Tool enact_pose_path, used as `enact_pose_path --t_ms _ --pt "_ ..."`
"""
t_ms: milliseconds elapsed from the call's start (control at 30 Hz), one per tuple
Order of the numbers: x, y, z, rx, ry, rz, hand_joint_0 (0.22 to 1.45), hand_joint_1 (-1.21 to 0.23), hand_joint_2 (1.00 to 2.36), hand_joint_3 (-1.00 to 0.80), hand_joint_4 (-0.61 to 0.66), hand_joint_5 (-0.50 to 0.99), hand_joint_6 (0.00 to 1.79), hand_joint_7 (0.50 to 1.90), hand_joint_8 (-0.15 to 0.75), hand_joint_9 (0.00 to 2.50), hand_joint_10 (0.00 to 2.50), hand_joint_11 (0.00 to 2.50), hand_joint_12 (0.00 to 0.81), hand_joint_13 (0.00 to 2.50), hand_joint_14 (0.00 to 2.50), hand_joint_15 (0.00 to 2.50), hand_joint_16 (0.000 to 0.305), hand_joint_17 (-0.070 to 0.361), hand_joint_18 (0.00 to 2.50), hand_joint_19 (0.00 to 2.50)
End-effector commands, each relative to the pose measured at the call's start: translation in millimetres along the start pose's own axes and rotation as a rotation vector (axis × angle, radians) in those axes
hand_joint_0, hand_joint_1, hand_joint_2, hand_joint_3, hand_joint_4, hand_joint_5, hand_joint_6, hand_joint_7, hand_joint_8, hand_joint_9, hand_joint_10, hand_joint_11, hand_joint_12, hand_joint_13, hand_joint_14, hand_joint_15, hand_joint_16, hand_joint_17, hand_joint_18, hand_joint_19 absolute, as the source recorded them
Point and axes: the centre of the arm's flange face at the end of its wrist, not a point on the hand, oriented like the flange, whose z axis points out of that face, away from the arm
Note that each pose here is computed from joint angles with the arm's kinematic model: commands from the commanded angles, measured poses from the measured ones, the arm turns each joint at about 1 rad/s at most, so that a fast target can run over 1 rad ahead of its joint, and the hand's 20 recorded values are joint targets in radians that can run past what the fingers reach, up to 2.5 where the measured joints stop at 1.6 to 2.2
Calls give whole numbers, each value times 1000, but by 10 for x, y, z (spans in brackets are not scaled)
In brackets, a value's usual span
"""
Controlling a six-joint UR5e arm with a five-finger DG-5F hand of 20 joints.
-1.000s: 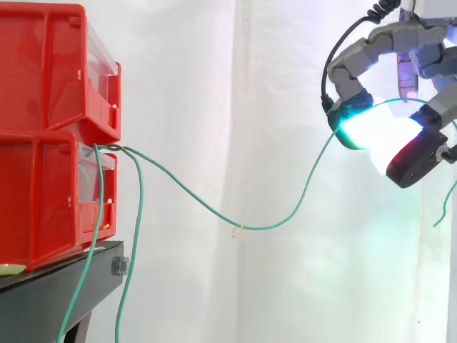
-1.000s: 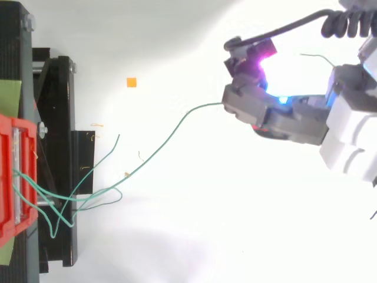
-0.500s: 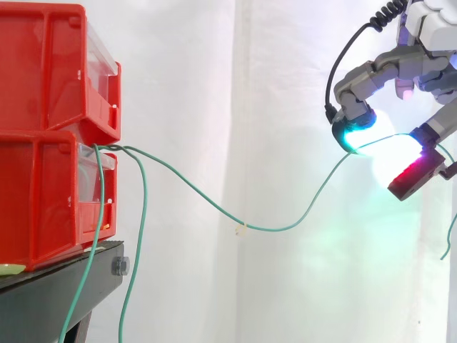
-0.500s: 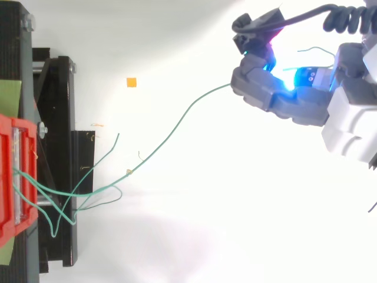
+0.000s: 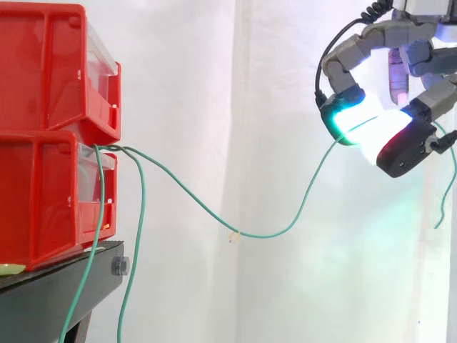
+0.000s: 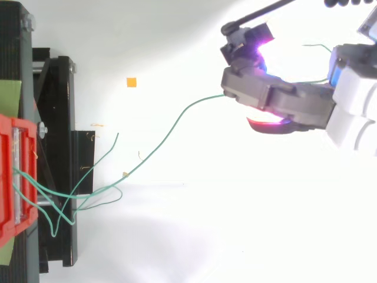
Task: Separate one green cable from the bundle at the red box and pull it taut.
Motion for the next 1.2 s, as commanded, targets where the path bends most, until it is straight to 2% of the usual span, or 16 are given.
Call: enact_pose_path --t_ms 0,100,133,167,267,367,433,500,533,567,600,700,800,867,1100,1167 --pt "-5 -4 8 29 7 243 651 -651 1000 -500 52 139 500 1427 44 2491 2500 325 422 2500 27 1513 49 109 1696 182" --pt "8 -22 6 57 19 327 653 -647 1000 -500 45 139 500 1426 44 2491 2500 315 421 2500 27 1507 48 109 1698 193" --pt "9 -20 5 80 27 404 653 -647 1000 -500 45 139 500 1426 44 2490 2500 324 420 2500 27 1513 48 109 1698 183" --pt "15 -21 0 91 34 439 654 -647 1000 -500 44 139 500 1427 44 2491 2500 315 422 2500 27 1503 48 109 1698 186" --pt "24 -16 -11 103 47 483 654 -647 1000 -500 45 139 500 1427 44 2491 2500 315 420 2500 27 1517 48 108 1697 183" --pt "42 -15 -30 123 65 555 655 -648 1000 -500 44 139 500 1427 44 2492 2500 316 421 2500 27 1511 48 108 1696 194" --pt "53 -18 -42 148 75 637 655 -647 1000 -500 42 139 500 1426 44 2491 2500 328 420 2500 27 1515 48 109 1697 186" --pt "58 -11 -52 160 84 676 655 -648 1000 -500 50 139 500 1427 43 2494 2500 299 421 2500 26 1511 48 108 1697 194" --pt "68 14 -78 173 105 731 656 -647 1000 -500 42 139 500 1426 36 2492 2500 322 421 2500 27 1515 48 108 1697 190" --pt "68 14 -78 173 105 731 655 -648 1000 -500 43 139 500 1427 44 2492 2500 319 420 2500 27 1515 48 108 1697 193" --pt "74 23 -92 183 116 755 655 -648 1000 -500 42 139 500 1427 44 2491 2500 329 419 2500 27 1511 48 108 1697 193" --pt "69 50 -108 209 127 817 657 -648 1000 -500 44 139 500 1426 44 2491 2500 328 416 2500 27 1512 48 108 1697 194" --pt "74 54 -121 226 133 856 656 -650 1000 -500 44 139 500 1426 43 2494 2500 298 421 2500 27 1503 48 108 1698 193" --pt "79 76 -146 243 148 908 657 -650 1000 -500 44 139 500 1426 44 2491 2500 329 420 2500 27 1508 48 108 1697 193" --pt "70 105 -156 253 148 999 663 -658 1001 -483 43 139 500 1420 43 2492 2500 332 428 2500 27 1503 48 109 1696 197" --pt "69 117 -165 262 150 1044 664 -659 1001 -477 42 139 500 1426 34 2494 2500 315 420 2500 29 1520 48 108 1695 194"
